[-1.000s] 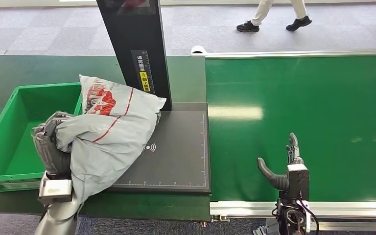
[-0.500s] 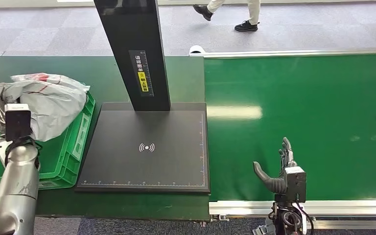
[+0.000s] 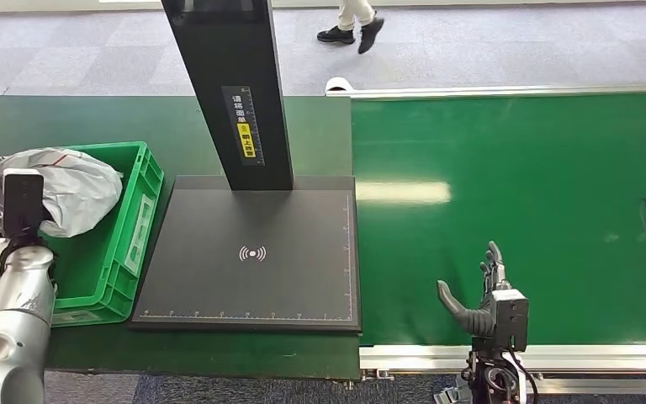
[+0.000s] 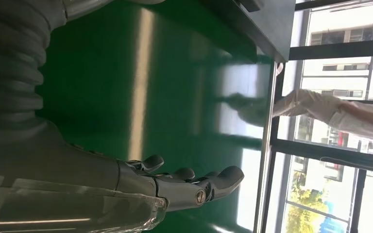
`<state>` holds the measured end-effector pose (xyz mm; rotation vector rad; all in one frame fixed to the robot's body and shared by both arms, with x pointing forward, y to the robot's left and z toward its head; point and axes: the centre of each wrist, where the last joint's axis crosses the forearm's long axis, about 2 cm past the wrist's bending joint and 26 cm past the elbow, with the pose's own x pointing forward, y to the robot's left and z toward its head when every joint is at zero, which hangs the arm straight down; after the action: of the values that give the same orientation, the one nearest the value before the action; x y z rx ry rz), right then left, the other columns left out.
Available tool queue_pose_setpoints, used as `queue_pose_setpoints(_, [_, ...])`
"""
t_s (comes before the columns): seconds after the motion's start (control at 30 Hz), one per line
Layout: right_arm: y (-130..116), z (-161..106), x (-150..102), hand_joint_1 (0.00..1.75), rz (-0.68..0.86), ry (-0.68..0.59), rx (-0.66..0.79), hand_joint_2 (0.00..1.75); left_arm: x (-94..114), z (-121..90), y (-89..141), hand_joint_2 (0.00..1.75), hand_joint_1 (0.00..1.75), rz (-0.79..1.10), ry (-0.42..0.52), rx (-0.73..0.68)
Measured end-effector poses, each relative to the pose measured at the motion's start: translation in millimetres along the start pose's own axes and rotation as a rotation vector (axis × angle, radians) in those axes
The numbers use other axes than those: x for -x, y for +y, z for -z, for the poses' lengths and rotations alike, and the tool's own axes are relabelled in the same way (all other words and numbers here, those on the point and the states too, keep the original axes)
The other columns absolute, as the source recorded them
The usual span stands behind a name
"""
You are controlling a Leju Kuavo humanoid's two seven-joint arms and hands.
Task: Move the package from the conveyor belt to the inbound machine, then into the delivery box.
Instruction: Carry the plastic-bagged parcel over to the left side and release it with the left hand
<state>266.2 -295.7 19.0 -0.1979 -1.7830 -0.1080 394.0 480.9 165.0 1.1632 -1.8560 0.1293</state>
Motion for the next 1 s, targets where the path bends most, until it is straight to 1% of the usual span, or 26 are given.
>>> queue_pose_setpoints(0.07, [-0.2,-0.1,0.1,0.0,0.0,0.001,0.0,1.75,0.3,-0.1,-1.0,1.75,1.75,0.0,0.006,0.004])
queue_pose_setpoints(0.1, [-0.2,-0.2,0.1,0.0,-0.001,0.001,-0.002,1.75,0.6,-0.1,-1.4,1.75,1.64,0.001,0.011,0.005])
queue_pose_setpoints(0.2, [0.5,-0.8,0.3,0.0,-0.005,0.007,-0.006,1.75,1.3,0.6,-2.5,1.75,0.33,-0.002,0.029,0.008])
queue_pose_setpoints(0.23, [0.8,-1.1,0.3,0.0,-0.006,0.009,-0.006,1.75,1.3,0.9,-3.0,1.75,0.0,-0.006,0.034,0.01])
queue_pose_setpoints(0.57, [3.8,-2.8,0.5,0.0,-0.009,0.03,-0.008,1.75,-4.0,1.7,-10.3,1.75,0.0,-0.08,0.047,0.048])
queue_pose_setpoints(0.73, [2.5,-3.6,1.1,0.0,-0.017,0.043,-0.005,1.75,-9.9,3.4,-18.6,1.75,0.0,-0.216,0.121,0.155])
queue_pose_setpoints(0.8, [1.5,-4.4,1.6,0.0,-0.019,0.047,0.001,1.75,-13.4,3.8,-22.4,1.75,0.0,-0.265,0.131,0.187])
queue_pose_setpoints(1.0, [-0.7,-7.8,3.2,0.0,-0.024,0.062,0.015,1.75,-28.3,8.0,-30.8,1.75,0.0,-0.402,0.099,0.231])
